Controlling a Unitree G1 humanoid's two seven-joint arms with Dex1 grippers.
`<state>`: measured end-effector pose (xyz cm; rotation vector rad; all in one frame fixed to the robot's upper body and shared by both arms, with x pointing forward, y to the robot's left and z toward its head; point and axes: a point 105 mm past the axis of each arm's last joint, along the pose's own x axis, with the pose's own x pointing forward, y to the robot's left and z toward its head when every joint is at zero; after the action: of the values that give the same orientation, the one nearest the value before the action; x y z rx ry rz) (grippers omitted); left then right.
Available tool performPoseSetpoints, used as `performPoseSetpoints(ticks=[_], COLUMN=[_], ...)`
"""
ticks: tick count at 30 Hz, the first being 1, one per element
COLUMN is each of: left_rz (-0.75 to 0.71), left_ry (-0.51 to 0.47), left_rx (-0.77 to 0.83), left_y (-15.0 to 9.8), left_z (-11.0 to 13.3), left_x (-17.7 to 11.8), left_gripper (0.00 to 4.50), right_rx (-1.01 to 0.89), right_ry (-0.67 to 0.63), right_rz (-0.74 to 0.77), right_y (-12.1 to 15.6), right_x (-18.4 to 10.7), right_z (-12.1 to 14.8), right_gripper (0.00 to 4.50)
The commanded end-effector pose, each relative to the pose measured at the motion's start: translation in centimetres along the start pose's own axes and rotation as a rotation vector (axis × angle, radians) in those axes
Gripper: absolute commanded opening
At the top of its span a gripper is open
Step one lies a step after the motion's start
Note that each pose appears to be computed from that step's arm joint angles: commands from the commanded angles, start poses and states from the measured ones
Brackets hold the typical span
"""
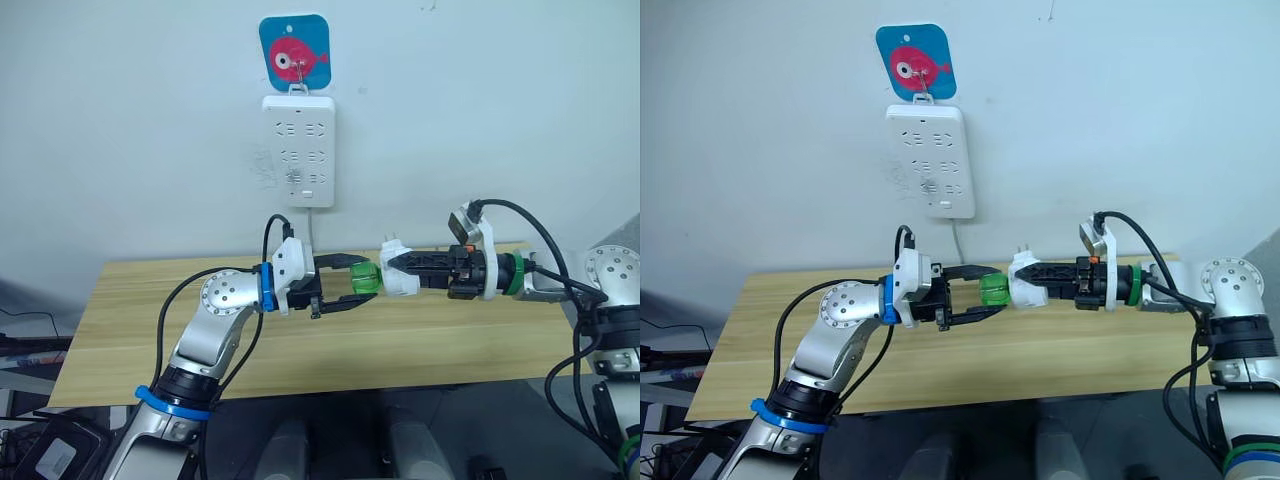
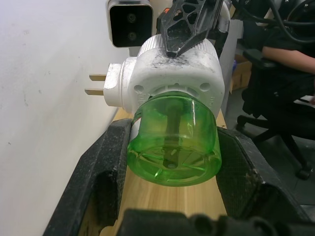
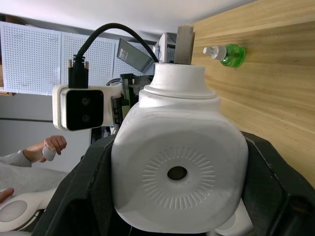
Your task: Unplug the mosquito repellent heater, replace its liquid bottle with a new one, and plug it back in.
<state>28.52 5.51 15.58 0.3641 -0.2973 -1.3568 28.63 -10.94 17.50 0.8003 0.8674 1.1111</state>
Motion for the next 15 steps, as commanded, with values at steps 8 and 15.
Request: performPoseSetpoints(ticks=[8, 15], left_rz=[-0.049, -0.289], left_ry=[-0.071, 0.070], left_rx=[-0.395, -1.311], left_y=[0.3, -1.4], left_z=[1.6, 1.1], left_x=[0.6, -1.8], left_gripper=[2.32, 2.32], right_rx=[-0.158, -0.189], right_ry=[0.121, 0.140], right_rz=[0.038, 0.045], right_y=[2.5, 2.4], right_x=[0.0, -0.1], right_z=[-2.3, -3.0], right_gripper=[3.01, 3.01])
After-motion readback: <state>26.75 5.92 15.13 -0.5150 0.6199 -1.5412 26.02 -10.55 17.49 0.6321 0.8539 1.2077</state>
